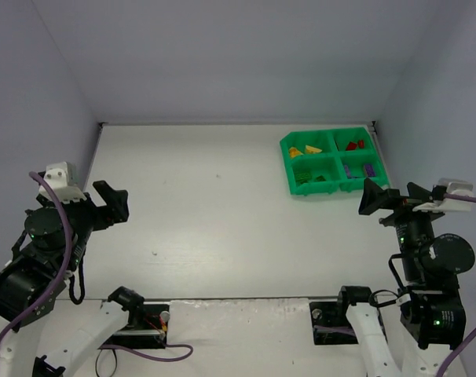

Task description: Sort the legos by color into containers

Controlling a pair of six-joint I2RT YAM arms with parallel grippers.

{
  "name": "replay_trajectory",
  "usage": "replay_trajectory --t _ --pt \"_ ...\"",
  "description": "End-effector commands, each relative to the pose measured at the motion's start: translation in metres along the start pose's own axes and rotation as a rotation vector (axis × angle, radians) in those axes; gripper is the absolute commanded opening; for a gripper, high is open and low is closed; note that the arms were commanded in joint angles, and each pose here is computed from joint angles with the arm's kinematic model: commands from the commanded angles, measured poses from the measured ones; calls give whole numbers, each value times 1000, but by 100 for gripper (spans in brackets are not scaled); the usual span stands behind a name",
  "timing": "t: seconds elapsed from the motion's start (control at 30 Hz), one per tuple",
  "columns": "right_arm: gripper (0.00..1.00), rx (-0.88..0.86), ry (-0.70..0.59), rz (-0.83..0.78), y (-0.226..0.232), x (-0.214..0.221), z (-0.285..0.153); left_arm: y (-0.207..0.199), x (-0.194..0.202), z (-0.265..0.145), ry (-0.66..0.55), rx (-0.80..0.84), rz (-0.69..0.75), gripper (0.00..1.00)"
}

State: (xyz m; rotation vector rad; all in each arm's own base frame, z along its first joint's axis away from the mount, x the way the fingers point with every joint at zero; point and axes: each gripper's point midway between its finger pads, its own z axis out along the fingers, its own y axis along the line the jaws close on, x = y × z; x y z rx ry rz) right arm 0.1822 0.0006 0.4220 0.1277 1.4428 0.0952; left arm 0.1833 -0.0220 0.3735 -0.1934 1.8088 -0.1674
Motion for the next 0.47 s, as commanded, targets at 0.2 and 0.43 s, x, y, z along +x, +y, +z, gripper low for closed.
replay_trajectory --t 0.2,0.43 --pt "100 -27 7 -18 4 0 16 -4 -14 11 -55 -24 -55 82" --pt "100 -1 11 -34 -1 -1 19 -13 0 19 0 5 -62 88"
